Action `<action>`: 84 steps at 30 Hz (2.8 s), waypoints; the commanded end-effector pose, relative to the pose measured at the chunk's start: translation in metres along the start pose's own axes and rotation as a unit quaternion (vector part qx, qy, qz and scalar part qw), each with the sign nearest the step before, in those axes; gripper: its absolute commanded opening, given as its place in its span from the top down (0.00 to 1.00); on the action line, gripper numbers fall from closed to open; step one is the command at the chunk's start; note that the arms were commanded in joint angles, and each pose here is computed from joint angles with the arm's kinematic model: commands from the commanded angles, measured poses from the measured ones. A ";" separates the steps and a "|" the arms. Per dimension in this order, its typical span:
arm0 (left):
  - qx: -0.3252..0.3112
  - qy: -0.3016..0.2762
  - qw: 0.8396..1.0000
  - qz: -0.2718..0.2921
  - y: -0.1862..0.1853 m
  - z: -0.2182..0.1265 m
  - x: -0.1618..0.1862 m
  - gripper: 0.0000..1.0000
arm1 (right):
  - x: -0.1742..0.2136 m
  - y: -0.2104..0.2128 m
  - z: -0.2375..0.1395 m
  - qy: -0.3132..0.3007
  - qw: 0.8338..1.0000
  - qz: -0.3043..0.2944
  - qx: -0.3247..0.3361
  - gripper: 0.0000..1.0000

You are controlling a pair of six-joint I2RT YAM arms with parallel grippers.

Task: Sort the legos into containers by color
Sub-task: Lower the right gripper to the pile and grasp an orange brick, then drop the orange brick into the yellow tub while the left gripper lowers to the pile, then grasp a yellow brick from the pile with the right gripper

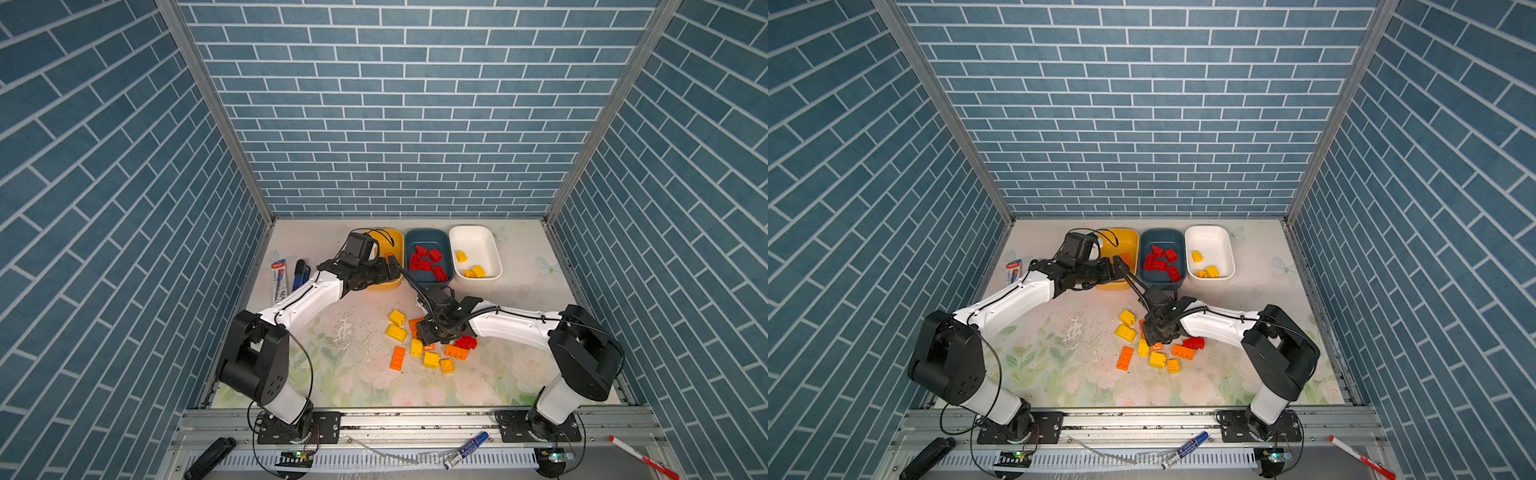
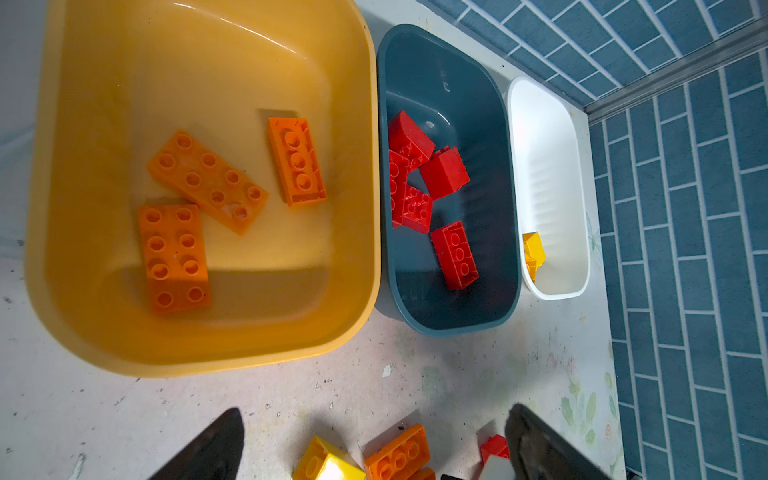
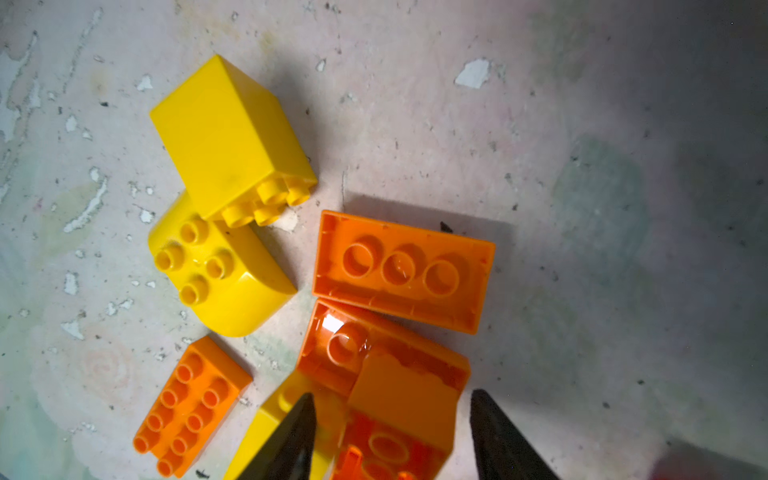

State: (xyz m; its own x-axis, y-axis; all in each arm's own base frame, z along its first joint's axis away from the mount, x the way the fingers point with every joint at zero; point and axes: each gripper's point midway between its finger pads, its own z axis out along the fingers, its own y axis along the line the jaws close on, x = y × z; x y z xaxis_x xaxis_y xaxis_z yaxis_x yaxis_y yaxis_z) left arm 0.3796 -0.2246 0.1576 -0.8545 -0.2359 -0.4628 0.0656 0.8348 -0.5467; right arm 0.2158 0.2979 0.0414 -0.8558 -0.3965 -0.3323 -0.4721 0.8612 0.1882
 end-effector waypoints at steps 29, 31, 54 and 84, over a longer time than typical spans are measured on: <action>-0.146 -0.028 0.988 -0.035 0.060 -0.038 0.021 0.01 | -0.192 0.042 -0.070 -0.251 0.958 -0.043 -0.131 0.65; -0.149 -0.018 0.988 -0.039 0.065 -0.038 0.031 0.01 | -0.206 0.043 -0.066 -0.251 0.957 -0.049 -0.137 0.65; -0.197 -0.026 0.975 -0.097 0.101 -0.048 0.052 0.01 | -0.143 0.039 -0.024 -0.144 0.962 -0.190 -0.133 0.22; -0.200 -0.021 0.974 -0.103 0.105 -0.042 0.053 0.01 | -0.083 0.054 0.037 -0.020 0.969 -0.242 -0.052 0.52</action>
State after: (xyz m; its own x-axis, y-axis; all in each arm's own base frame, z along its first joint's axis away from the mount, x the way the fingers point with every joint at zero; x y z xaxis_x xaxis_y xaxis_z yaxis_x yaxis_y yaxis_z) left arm 0.3197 -0.1314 0.1096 -0.8062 -0.4317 -0.4047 -0.3128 0.8915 -0.3277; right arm 0.2644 0.3849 0.0422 -0.5220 -0.7266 -0.4468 -0.8382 0.5339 0.1110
